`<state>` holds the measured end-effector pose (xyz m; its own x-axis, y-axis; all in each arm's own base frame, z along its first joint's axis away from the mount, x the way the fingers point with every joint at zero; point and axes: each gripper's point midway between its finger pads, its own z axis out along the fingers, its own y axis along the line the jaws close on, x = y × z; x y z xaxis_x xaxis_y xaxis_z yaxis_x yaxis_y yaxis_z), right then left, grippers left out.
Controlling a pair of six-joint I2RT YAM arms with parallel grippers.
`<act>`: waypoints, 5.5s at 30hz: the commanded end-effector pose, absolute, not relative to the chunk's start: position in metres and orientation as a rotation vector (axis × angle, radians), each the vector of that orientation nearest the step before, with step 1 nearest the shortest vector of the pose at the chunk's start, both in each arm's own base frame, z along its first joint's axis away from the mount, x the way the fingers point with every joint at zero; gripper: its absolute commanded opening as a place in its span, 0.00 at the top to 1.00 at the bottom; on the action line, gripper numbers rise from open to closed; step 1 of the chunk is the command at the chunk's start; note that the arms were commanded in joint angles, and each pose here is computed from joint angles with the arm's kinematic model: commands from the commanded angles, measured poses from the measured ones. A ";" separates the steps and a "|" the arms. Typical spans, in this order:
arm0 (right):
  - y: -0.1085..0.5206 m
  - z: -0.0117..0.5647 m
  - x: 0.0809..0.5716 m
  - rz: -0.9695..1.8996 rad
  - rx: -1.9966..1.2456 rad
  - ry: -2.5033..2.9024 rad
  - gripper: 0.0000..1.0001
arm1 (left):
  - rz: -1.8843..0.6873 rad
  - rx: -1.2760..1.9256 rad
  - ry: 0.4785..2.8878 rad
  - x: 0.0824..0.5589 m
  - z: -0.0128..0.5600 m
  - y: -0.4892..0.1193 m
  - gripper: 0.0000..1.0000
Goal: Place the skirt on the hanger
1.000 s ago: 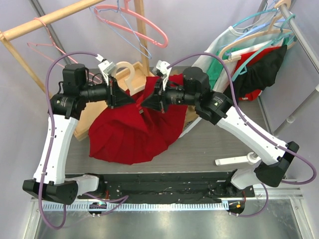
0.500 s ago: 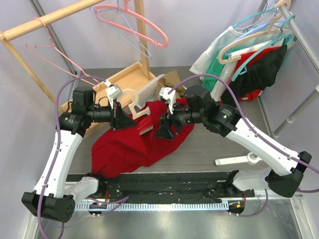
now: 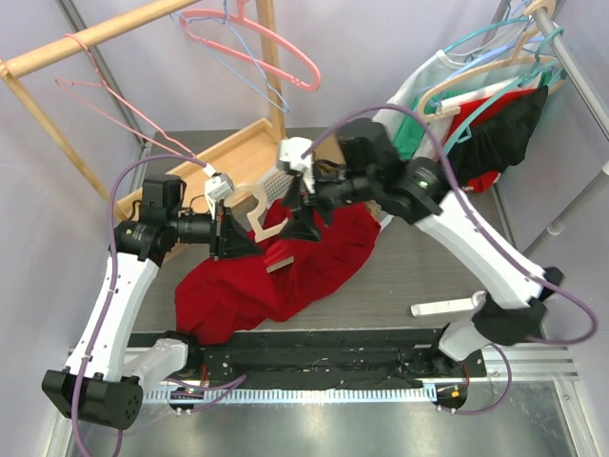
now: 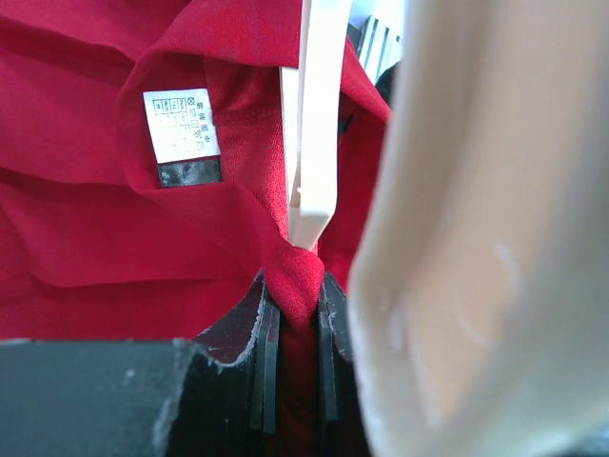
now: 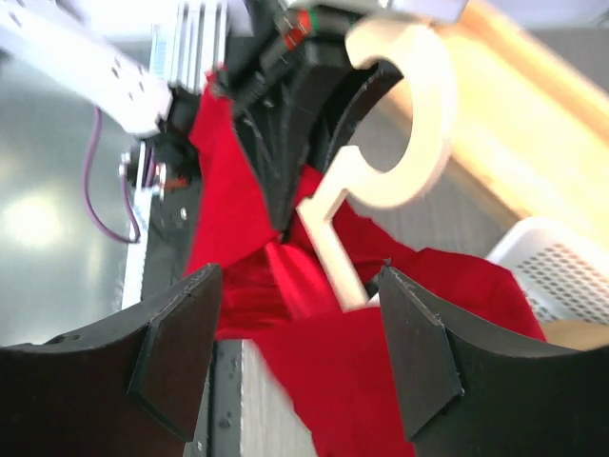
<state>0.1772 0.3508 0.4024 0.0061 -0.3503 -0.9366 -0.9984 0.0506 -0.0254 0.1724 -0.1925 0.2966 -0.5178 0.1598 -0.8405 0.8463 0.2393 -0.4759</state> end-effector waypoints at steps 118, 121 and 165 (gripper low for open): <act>0.388 0.405 0.248 0.901 -0.820 1.501 0.61 | -1.119 -0.414 1.507 0.310 0.415 -0.168 1.00; 0.377 0.408 0.250 0.866 -0.792 1.504 0.42 | -1.119 -0.415 1.505 0.312 0.419 -0.169 1.00; 0.373 0.333 0.231 0.972 -0.748 1.669 0.99 | -1.152 -0.440 1.474 0.292 0.429 -0.162 0.97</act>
